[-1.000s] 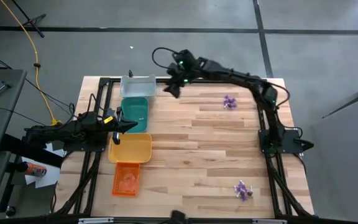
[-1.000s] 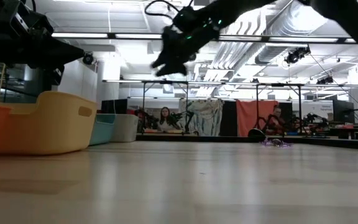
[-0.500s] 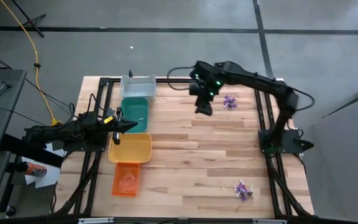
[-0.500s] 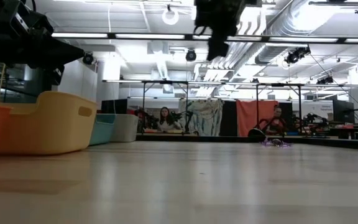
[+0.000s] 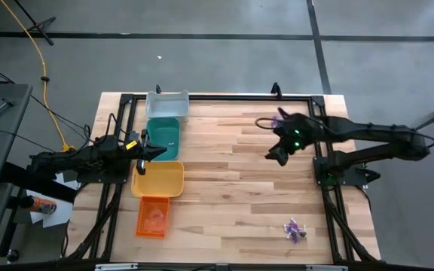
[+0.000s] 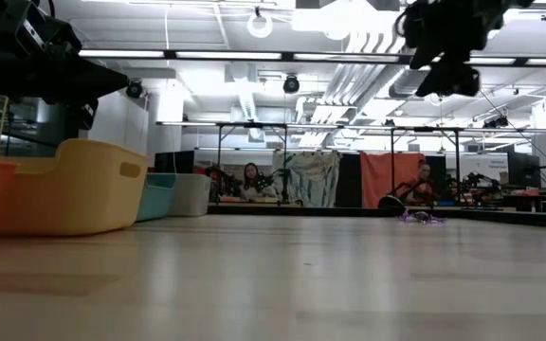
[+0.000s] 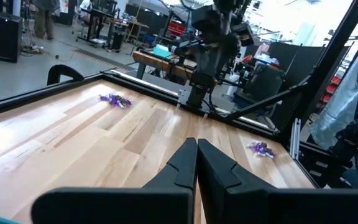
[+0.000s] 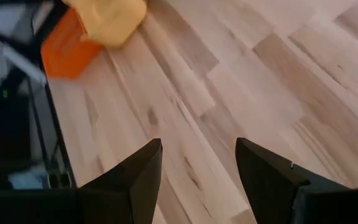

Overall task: Sort Halloween decoration
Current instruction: Put the white bone toy in the green bin

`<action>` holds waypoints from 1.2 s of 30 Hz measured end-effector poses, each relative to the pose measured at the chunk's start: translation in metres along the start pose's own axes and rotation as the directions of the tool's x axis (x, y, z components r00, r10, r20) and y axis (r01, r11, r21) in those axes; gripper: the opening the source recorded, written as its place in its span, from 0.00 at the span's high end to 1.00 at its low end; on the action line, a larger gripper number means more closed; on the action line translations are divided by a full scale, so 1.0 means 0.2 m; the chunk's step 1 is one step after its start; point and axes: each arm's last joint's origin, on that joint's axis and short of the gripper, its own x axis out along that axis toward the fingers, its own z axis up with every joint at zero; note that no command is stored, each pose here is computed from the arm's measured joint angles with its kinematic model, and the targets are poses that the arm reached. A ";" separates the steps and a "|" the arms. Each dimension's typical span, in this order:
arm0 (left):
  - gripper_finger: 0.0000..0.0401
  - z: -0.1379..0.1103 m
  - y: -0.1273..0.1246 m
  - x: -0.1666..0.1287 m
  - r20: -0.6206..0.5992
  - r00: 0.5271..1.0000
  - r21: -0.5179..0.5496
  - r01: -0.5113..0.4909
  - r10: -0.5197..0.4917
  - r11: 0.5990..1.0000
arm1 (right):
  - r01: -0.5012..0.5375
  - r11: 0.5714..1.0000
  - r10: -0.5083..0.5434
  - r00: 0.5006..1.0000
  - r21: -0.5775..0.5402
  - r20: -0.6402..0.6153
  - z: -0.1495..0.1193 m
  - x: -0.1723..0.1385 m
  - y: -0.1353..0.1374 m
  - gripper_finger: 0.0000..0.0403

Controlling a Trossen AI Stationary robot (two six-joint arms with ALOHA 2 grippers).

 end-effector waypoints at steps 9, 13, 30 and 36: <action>1.00 0.00 0.00 0.00 0.001 1.000 0.000 0.000 0.000 1.000 | -0.010 1.000 0.009 0.996 0.013 0.094 -0.03 -0.04 0.03 0.51; 1.00 0.00 0.00 0.00 0.000 1.000 0.000 0.000 0.000 1.000 | -0.026 1.000 0.026 0.993 -0.006 0.114 -0.02 -0.04 0.04 0.51; 1.00 0.05 -0.01 0.00 0.123 0.992 -0.238 -0.004 0.034 0.971 | 0.003 0.989 -0.043 0.961 0.147 0.274 0.03 -0.05 0.05 0.51; 0.92 0.12 -0.02 0.00 0.135 0.990 -0.292 0.000 0.041 0.956 | 0.036 0.968 -0.116 0.941 0.249 0.318 0.04 -0.04 0.04 0.51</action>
